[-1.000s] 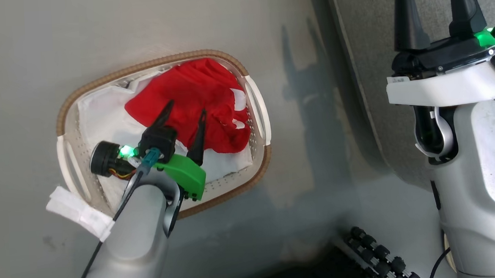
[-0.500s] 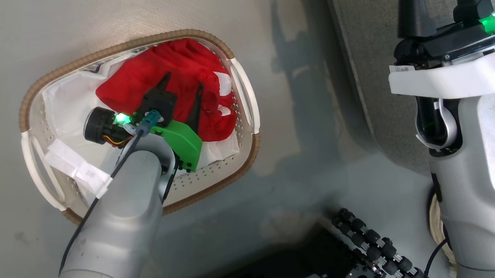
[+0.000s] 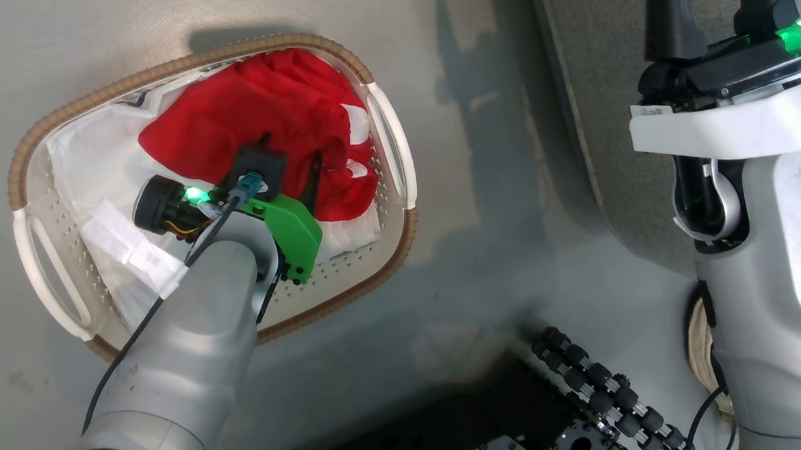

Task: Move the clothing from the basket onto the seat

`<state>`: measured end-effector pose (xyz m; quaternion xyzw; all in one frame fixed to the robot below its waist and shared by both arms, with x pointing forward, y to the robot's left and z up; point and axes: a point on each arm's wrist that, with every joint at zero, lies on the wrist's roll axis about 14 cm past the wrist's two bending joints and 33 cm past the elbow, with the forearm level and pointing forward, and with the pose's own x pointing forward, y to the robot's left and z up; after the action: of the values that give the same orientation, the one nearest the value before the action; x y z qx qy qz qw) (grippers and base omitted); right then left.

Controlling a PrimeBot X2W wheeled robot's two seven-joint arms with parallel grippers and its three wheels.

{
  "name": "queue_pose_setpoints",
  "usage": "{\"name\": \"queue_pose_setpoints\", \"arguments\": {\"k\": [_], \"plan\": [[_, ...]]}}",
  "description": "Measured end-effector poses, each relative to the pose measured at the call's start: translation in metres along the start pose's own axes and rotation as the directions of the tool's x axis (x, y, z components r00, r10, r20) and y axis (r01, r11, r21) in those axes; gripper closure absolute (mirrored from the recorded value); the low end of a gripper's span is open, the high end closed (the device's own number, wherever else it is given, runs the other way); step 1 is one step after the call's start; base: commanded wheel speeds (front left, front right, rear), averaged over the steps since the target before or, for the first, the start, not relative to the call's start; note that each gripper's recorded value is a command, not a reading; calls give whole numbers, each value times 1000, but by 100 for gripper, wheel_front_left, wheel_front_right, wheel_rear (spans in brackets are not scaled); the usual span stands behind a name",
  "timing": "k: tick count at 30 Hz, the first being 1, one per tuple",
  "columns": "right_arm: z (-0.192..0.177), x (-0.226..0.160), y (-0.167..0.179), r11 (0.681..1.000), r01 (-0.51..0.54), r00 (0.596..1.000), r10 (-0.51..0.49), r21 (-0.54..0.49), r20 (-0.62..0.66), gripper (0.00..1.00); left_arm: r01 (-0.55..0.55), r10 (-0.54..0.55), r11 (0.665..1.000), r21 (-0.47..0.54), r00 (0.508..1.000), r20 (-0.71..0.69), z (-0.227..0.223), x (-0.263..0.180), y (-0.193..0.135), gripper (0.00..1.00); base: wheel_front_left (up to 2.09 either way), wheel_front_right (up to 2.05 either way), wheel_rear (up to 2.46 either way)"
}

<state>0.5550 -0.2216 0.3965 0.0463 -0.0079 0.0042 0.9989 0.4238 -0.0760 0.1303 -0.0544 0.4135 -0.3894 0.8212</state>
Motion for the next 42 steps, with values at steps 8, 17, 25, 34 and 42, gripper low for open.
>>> {"name": "queue_pose_setpoints", "arguments": {"k": [8, 17, 25, 34, 42], "plan": [[-7, 2, 0, 1000, 0, 1000, 0, -1, -6, 0, -25, 30, 996, 80, 998, -57, -14, -1, 9, 0, 0, 0, 0], [-10, 4, 6, 1000, -15, 1000, 15, 3, -1, 0, -46, 58, 991, 124, 994, -89, -21, 1, 19, 0, 0, 0, 0], [-11, 4, 9, 1000, -26, 1000, 26, 1, 0, 0, -24, 35, 991, 132, 996, -84, -15, 5, 15, 0, 0, 0, 0], [-13, 3, 9, 1000, -24, 1000, 24, 3, -6, 0, -11, 32, 990, 138, 989, -148, -25, 5, 14, 29, 0, 0, 0], [-9, 3, 7, 1000, -18, 1000, 18, 5, 2, 0, -30, 55, 987, 157, 986, -157, -24, 3, 18, 100, 0, 0, 0]]}}
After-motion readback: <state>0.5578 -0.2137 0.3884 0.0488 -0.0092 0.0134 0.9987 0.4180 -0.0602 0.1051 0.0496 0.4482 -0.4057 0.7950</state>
